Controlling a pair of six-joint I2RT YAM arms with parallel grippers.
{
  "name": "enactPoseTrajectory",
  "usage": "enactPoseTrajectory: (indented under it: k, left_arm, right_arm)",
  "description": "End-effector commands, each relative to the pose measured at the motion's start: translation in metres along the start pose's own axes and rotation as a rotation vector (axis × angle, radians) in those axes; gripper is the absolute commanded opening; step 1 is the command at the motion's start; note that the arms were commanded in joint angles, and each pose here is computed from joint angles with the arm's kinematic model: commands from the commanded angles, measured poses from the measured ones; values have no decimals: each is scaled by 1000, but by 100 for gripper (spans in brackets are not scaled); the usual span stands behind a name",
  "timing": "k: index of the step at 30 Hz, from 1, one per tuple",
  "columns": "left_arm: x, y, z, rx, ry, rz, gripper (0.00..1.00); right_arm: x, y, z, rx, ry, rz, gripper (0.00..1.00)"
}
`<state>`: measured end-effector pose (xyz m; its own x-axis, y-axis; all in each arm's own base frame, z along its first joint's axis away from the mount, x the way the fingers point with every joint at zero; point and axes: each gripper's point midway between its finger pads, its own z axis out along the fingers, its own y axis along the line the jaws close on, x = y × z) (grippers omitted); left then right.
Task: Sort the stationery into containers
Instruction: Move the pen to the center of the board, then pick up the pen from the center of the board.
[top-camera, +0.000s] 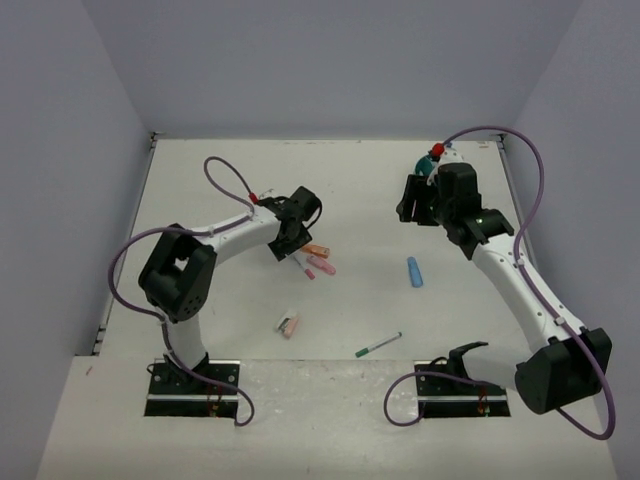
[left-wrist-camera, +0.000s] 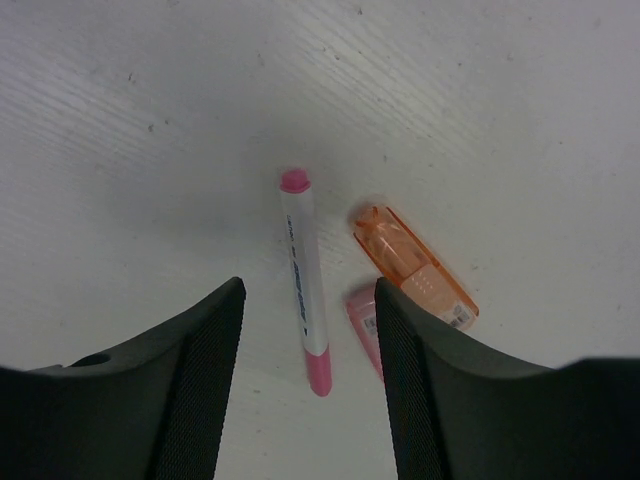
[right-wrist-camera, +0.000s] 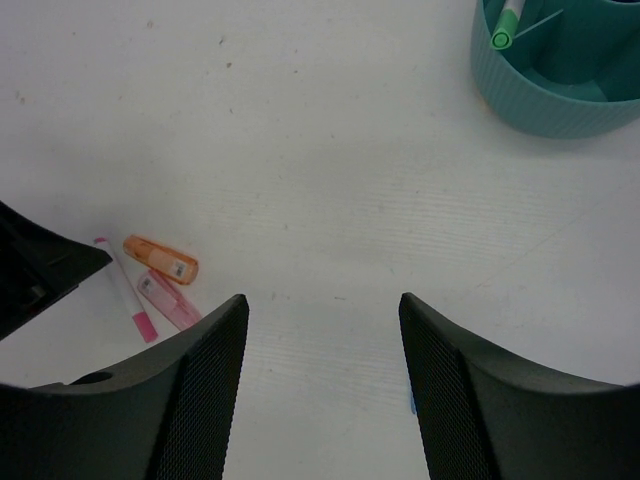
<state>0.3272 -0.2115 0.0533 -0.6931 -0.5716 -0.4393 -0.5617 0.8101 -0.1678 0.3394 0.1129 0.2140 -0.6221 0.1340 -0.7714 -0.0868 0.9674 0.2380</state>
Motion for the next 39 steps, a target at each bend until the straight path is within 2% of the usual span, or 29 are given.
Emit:
enactPoseTrajectory:
  k: [1,4,7,9,12,15,16,17,19,20,21,23,25,27,29,31,33,39]
  left_arm:
    - [4,-4,12,-59,17,-36,51]
    - [9,2,21,-94,25,-37,45]
    - [14,5,26,-107,32,-37,43]
    - [16,10,29,-125,36,-39,38]
    - [21,20,36,-161,40,-35,37]
    - [26,27,44,-180,58,-20,21]
    - [27,30,44,-190,58,-17,15]
    - [27,33,44,-200,56,-14,9]
    - [24,35,39,-192,50,-22,0]
    - [23,37,36,-189,48,-28,0]
    - [21,41,33,-189,40,-35,0]
    - [16,42,23,-167,25,-55,0]
    - [0,37,-8,-80,-13,-126,0]
    - [-4,39,-22,-41,-25,-154,0]
    - [-11,37,-43,27,-42,-220,0]
    - [-18,35,-67,113,-53,-282,0]
    - [-21,28,-89,223,-44,-329,0]
    - [-25,22,-121,379,-24,-356,0]
  right_arm:
    - [-15,8,-6,-42,-73,4,63]
    - [-15,12,-7,-65,-72,3,63]
    - [-16,14,-8,-74,-80,4,63]
    - [-17,14,-9,-77,-83,5,62]
    - [-19,17,-13,-92,-99,3,62]
    - [-25,27,-24,-158,-150,5,61]
    - [-22,38,-29,-231,-157,4,61]
    - [-18,51,-36,-314,-168,-1,63]
    - [-31,81,-68,-515,-287,-31,89]
    - [-28,94,-78,-605,-303,-41,99]
    - [-12,101,-79,-680,-275,-35,99]
    - [2,125,-91,-855,-216,-10,99]
    - [23,139,-69,-826,-175,9,99]
    - [55,155,-57,-807,-127,23,95]
    - [57,173,-53,-823,-198,86,82]
    - [72,184,-45,-809,-189,128,74]
    - [79,204,-41,-806,-173,100,71]
    - [104,250,-25,-826,-73,33,66]
